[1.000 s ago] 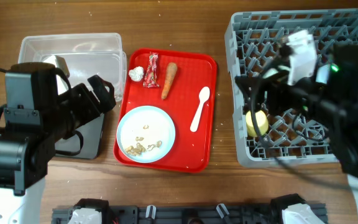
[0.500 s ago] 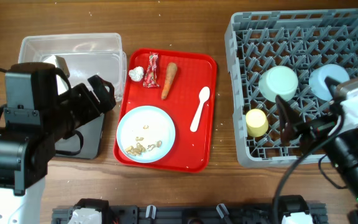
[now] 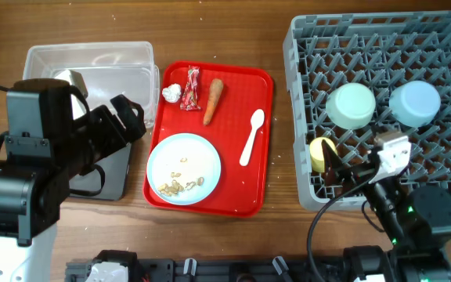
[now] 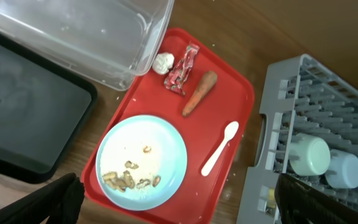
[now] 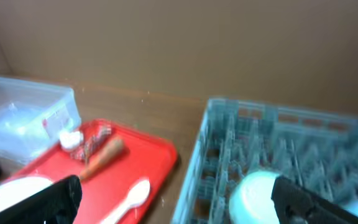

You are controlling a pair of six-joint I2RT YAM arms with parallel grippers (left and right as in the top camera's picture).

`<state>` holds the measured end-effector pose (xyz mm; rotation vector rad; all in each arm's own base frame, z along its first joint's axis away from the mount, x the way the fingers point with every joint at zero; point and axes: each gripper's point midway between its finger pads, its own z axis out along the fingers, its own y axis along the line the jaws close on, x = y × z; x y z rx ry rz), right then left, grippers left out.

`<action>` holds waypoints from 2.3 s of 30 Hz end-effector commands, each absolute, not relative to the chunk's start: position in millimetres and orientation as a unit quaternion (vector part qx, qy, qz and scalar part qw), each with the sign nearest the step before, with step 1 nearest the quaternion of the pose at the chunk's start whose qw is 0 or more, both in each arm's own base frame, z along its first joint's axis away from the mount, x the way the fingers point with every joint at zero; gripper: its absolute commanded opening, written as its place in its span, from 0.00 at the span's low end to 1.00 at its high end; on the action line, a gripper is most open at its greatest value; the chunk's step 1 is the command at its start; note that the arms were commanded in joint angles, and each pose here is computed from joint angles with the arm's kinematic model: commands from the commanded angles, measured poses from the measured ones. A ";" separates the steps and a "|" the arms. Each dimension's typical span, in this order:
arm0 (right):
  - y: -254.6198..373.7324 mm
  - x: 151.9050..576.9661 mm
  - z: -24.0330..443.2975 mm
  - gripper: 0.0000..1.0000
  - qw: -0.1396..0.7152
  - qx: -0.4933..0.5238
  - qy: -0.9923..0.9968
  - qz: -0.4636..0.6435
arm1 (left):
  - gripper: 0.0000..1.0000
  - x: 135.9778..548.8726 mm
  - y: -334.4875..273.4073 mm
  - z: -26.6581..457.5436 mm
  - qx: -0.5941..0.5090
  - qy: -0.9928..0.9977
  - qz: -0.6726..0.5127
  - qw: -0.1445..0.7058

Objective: Sort waste into correct bins and load items into the dishwasher rack

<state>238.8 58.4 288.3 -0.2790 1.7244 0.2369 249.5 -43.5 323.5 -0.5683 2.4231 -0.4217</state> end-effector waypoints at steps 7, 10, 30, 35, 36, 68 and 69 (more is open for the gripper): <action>99.8 249.1 372.2 1.00 0.701 -0.172 0.651 0.235 | 1.00 250.6 -41.4 325.9 -0.217 0.912 -0.158 0.309; 103.2 243.1 386.5 1.00 0.687 -0.131 0.650 0.299 | 1.00 250.6 -41.4 325.9 -0.217 0.912 -0.158 0.309; 186.9 338.9 324.0 1.00 0.296 -0.069 0.924 0.231 | 1.00 250.6 -41.4 325.9 -0.217 0.912 -0.158 0.309; 202.6 359.1 228.5 0.82 0.142 0.047 0.965 0.217 | 1.00 250.6 -41.4 325.9 -0.217 0.912 -0.158 0.309; 206.6 358.3 199.1 0.70 0.102 0.064 0.973 0.199 | 1.00 250.6 -41.4 325.9 -0.217 0.912 -0.158 0.309; 191.4 348.8 51.4 0.05 0.058 0.127 0.989 0.052 | 1.00 250.6 -41.4 325.9 -0.217 0.912 -0.158 0.309; 189.2 352.6 68.0 0.05 0.083 0.114 0.988 0.054 | 1.00 250.6 -41.4 325.9 -0.217 0.912 -0.158 0.309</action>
